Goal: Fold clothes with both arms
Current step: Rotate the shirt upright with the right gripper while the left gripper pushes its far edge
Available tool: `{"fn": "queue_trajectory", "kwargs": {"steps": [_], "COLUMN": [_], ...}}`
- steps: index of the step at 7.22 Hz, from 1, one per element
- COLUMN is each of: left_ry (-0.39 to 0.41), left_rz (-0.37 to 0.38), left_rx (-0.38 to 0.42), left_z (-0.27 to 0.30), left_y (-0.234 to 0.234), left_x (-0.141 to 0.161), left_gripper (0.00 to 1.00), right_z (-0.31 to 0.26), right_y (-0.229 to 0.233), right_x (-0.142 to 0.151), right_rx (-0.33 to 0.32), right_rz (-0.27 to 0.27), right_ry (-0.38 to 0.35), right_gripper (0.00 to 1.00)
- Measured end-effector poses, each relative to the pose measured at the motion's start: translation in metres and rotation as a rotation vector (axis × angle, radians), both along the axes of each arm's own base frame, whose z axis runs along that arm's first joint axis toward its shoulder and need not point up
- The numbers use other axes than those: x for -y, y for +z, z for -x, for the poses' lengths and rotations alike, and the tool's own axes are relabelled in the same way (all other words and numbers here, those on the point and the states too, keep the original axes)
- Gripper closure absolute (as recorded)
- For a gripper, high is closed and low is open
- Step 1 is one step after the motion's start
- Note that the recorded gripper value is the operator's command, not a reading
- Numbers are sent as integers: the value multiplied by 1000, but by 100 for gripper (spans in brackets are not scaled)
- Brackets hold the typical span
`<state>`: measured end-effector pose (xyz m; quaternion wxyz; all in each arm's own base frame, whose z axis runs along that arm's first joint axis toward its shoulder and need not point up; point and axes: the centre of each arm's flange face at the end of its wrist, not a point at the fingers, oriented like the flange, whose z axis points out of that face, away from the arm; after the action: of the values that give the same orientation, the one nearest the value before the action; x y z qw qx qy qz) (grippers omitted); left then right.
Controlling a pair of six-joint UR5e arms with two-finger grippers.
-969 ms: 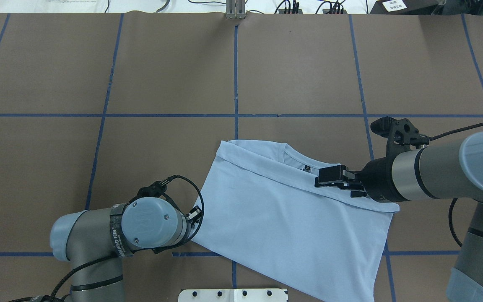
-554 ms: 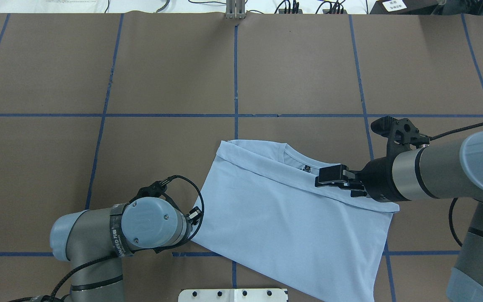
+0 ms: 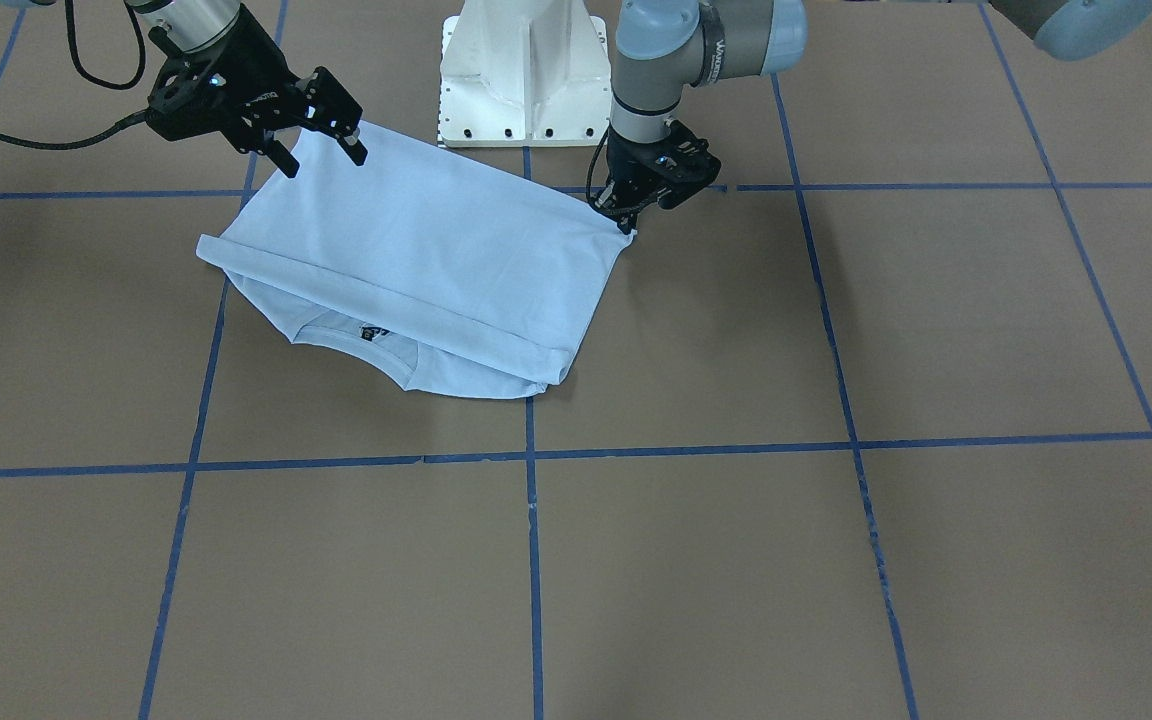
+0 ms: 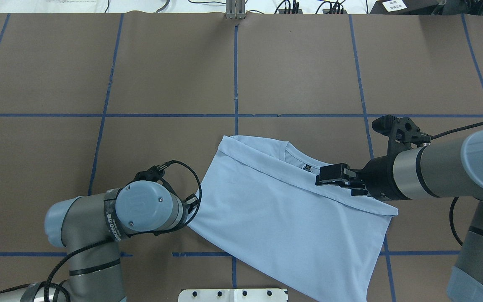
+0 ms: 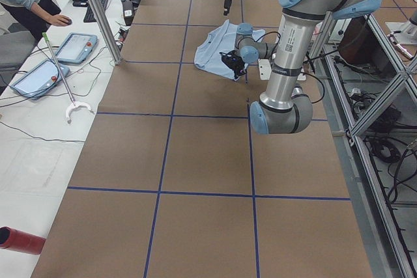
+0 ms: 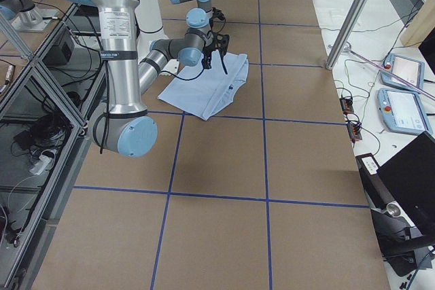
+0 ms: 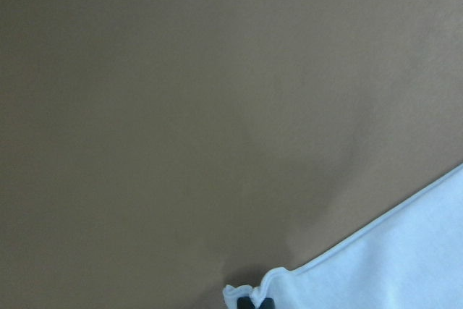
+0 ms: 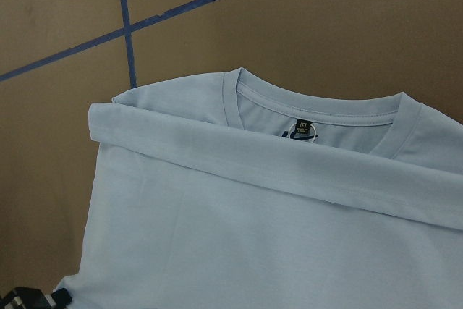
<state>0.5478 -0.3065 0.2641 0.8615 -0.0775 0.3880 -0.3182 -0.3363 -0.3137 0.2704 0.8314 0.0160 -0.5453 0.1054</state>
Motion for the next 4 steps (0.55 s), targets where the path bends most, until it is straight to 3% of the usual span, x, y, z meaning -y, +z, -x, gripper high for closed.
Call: {"fn": "queue_trajectory", "kwargs": {"steps": [4], "left_ry": [-114], "left_rz": [-112], "left_rx": [19], "left_z": [23], "left_y": [21], "left_x": [109], "left_gripper": [100], "right_z": [-3], "right_y": [0], "right_x": [3], "right_rx": [-1], "right_rz": [0], "right_ry": [10], "right_gripper": [0]}}
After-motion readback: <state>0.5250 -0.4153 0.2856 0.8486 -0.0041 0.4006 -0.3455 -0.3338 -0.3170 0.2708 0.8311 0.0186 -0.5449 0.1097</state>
